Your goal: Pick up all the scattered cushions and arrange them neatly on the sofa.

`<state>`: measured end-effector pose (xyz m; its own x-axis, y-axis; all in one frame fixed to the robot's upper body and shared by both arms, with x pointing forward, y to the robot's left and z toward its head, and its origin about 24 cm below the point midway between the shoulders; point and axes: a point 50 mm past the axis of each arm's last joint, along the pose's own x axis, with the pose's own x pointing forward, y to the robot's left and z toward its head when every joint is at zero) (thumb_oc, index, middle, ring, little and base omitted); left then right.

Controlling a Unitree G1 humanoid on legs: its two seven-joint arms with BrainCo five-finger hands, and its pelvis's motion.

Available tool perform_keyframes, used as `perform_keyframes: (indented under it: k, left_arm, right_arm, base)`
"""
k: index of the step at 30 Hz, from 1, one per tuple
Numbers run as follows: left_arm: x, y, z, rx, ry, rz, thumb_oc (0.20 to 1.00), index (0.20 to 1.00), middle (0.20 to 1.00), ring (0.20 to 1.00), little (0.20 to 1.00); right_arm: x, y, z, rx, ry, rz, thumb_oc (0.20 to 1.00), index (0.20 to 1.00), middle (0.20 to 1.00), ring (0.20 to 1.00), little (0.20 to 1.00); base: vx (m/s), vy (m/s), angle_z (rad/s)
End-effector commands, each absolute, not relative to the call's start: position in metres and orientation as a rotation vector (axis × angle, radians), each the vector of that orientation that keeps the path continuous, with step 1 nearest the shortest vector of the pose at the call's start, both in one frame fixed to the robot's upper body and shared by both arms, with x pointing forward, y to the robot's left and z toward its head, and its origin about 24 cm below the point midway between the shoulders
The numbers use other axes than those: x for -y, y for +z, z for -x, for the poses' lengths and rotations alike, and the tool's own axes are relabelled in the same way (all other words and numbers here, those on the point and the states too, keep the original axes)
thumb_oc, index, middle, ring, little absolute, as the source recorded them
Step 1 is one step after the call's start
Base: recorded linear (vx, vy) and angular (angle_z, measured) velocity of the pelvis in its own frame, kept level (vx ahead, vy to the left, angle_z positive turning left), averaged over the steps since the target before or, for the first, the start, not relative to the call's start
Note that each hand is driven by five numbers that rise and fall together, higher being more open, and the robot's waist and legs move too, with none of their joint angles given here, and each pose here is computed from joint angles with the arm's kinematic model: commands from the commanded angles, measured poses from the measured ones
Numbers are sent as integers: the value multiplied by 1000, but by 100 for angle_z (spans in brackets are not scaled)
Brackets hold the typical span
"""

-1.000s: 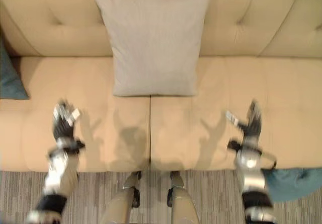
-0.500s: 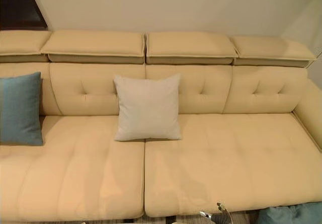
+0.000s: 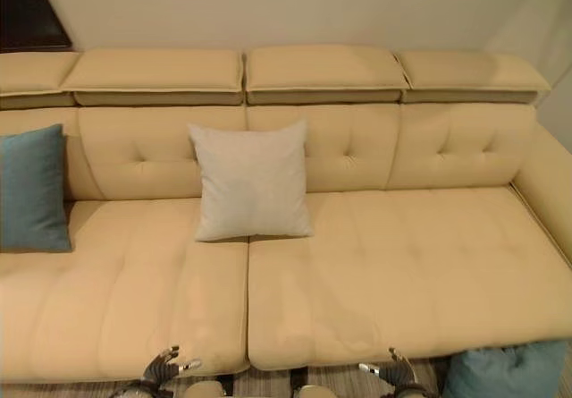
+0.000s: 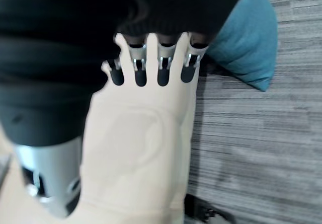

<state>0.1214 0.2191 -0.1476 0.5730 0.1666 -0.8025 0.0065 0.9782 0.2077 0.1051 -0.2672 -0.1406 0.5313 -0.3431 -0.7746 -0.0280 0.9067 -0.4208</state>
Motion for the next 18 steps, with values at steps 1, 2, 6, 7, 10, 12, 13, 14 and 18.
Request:
perform_keyframes:
  k: [1,2,6,7,10,12,13,14,18]
  left_arm:
    - [-220,-140,-136,-888,64,-217,1000,1000,1000,1000,1000]
    - [-220,-139,-139,-882,61,-229,1000,1000,1000,1000,1000]
    - [-220,-138,-143,-878,66,-238,1000,1000,1000,1000,1000]
    - [-224,-140,-140,-896,91,-240,1000,1000,1000,1000,1000]
    - [-229,-140,-139,-905,110,-249,1000,1000,1000,1000,1000]
    - [-233,-141,-136,-926,115,-262,1000,1000,1000,1000,1000]
    - [-237,-143,-131,-949,121,-271,1000,1000,1000,1000,1000]
    - [-237,-143,-131,-949,121,-271,1000,1000,1000,1000,1000]
    - [-243,-146,-119,-998,137,-284,1000,1000,1000,1000,1000]
  right_arm:
    - [268,-136,-124,-961,-198,413,1000,1000,1000,1000,1000]
    - [266,-136,-126,-960,-196,416,1000,1000,1000,1000,1000]
    - [261,-138,-128,-968,-187,423,1000,1000,1000,1000,1000]
    - [257,-139,-129,-978,-175,426,1000,1000,1000,1000,1000]
    - [254,-138,-134,-965,-167,429,1000,1000,1000,1000,1000]
    - [252,-139,-134,-969,-161,423,1000,1000,1000,1000,1000]
    - [252,-140,-131,-976,-166,417,1000,1000,1000,1000,1000]
    - [252,-140,-131,-976,-166,417,1000,1000,1000,1000,1000]
    - [248,-144,-123,-999,-185,373,1000,1000,1000,1000,1000]
  base:
    - [-139,229,-22]
    - [-140,210,-27]
    - [-164,206,-35]
    - [-187,160,-28]
    - [-165,104,-73]
    - [-232,102,-40]
    - [-174,79,-16]
    - [-160,65,-21]
    - [-117,-46,-35]
